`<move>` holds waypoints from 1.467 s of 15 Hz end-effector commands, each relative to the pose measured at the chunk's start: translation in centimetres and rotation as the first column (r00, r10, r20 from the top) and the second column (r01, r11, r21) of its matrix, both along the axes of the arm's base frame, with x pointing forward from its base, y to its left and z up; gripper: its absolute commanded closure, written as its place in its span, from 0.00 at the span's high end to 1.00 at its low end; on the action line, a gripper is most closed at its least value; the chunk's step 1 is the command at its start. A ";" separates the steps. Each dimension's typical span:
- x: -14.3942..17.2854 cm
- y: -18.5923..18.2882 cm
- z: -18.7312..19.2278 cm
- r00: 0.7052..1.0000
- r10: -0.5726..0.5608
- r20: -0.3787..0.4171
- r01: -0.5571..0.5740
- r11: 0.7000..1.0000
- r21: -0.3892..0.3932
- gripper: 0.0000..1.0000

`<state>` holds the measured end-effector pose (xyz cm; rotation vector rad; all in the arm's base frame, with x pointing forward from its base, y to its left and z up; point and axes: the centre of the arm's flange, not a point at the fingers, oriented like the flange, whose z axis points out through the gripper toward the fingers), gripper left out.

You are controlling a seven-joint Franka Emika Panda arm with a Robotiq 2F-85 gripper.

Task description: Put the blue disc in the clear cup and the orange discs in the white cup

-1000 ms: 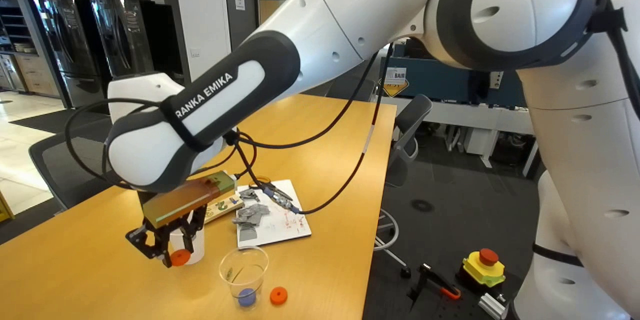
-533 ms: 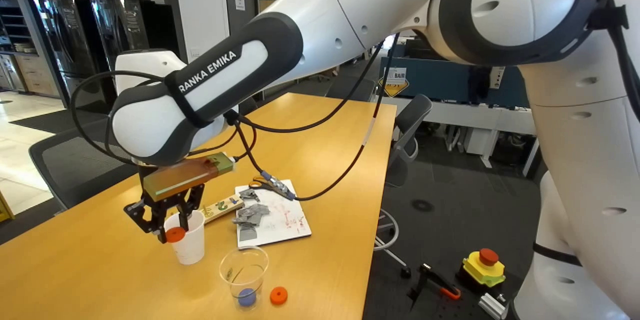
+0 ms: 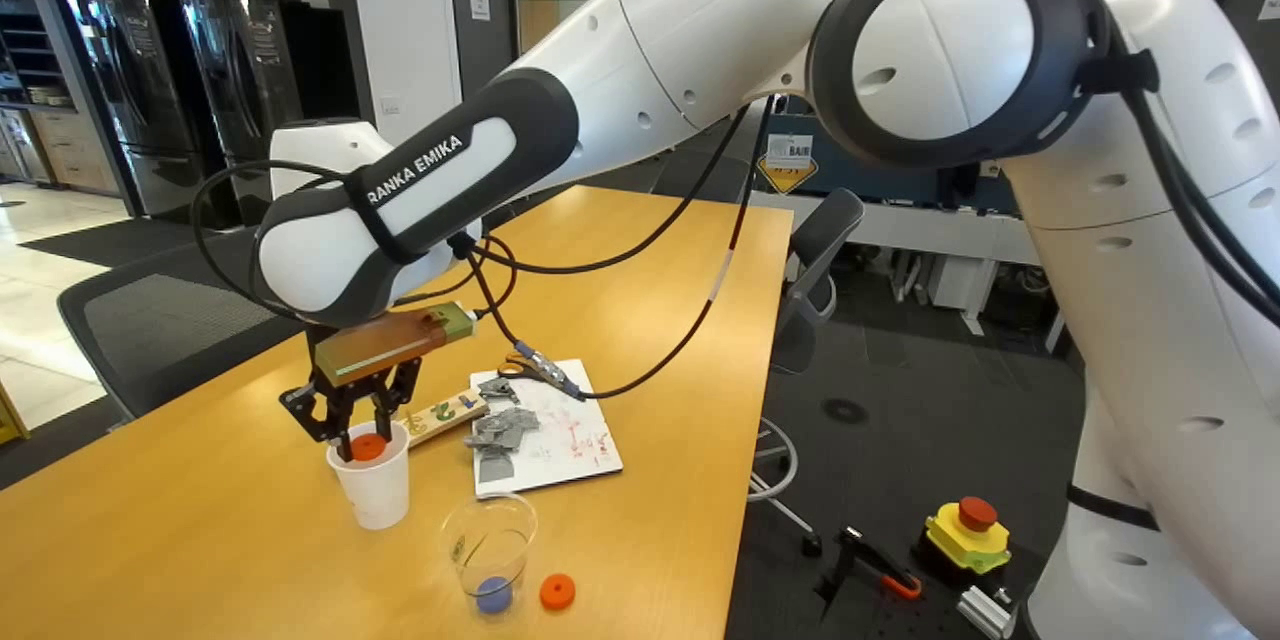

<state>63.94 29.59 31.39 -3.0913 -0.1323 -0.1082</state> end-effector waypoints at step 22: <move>-9.3 -9.9 9.0 0.967 0.238 -0.088 -0.240 0.971 -0.012 1.00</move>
